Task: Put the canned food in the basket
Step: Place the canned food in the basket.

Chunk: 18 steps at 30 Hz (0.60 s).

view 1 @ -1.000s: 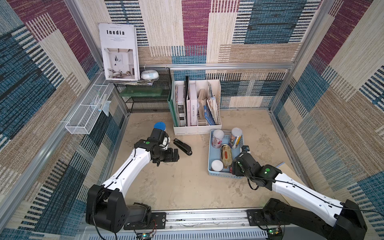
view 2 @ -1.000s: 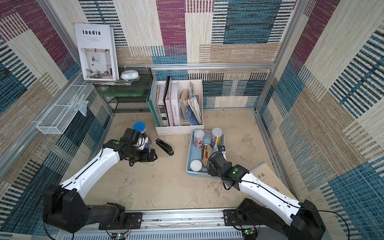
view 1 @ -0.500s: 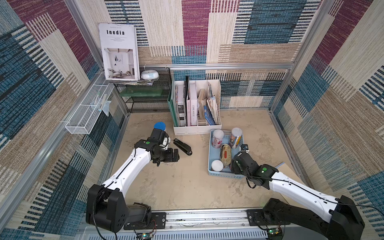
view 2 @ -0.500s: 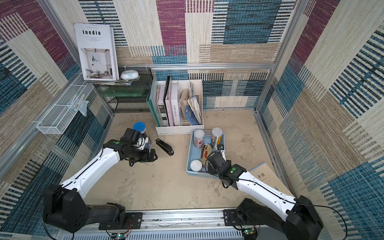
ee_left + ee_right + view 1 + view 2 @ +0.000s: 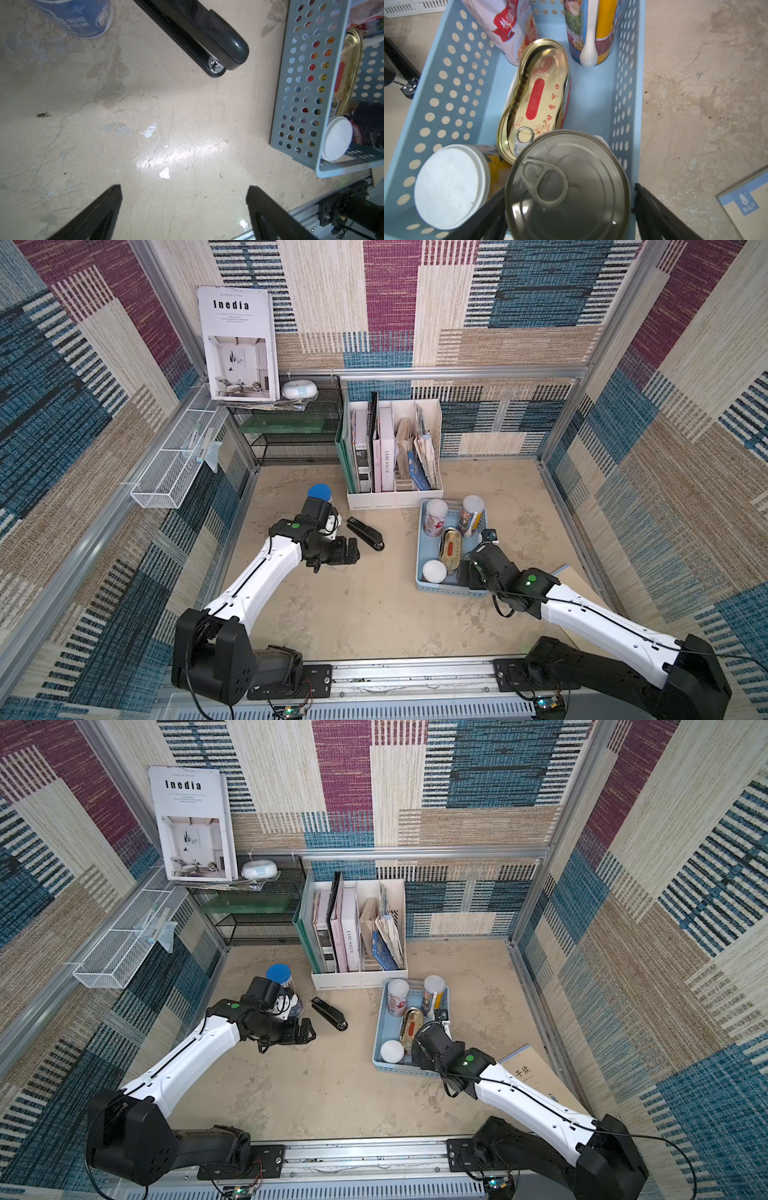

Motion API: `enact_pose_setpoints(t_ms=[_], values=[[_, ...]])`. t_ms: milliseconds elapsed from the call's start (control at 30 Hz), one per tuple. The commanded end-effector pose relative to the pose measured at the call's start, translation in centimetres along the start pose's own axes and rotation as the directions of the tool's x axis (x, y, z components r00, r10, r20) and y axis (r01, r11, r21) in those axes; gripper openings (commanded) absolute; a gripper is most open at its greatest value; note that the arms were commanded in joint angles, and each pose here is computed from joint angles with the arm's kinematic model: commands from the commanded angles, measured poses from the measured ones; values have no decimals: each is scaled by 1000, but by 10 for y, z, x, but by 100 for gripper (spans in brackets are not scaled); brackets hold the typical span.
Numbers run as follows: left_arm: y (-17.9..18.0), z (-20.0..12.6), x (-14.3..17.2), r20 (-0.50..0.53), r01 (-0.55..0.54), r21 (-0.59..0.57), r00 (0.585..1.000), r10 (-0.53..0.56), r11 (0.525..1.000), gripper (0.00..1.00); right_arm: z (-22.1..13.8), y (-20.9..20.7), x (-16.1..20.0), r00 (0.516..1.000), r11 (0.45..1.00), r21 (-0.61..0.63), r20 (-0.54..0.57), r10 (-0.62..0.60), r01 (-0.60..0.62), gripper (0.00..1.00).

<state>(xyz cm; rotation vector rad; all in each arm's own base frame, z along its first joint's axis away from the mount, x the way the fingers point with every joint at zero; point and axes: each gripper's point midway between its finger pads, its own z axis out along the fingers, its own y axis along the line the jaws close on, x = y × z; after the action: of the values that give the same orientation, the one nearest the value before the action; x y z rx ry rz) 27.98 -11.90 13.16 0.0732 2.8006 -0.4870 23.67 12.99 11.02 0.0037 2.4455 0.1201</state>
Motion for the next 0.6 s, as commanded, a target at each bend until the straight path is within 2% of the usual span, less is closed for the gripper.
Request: enact_pose_setpoints(t_ms=[0, 200, 367, 500, 567], values=[[-1, 0, 1, -1, -8, 8, 1000, 8, 1000, 99, -7, 0, 1, 1000, 1000, -10, -21, -2, 2, 94], [-2, 1, 0, -1, -5, 11, 1000, 5, 1000, 98, -37, 12, -33, 996, 995, -102, 90, 17, -8, 100], [-10, -7, -1, 29, -28, 29, 999, 27, 999, 99, -59, 8, -61, 979, 995, -96, 203, 20, -1, 99], [-27, -17, -2, 79, -67, 79, 995, 60, 995, 99, -68, -22, -83, 967, 997, 41, 251, 47, -60, 99], [-35, -19, -1, 88, -86, 95, 993, 78, 992, 98, -65, -37, -94, 963, 994, 64, 260, 69, -88, 96]])
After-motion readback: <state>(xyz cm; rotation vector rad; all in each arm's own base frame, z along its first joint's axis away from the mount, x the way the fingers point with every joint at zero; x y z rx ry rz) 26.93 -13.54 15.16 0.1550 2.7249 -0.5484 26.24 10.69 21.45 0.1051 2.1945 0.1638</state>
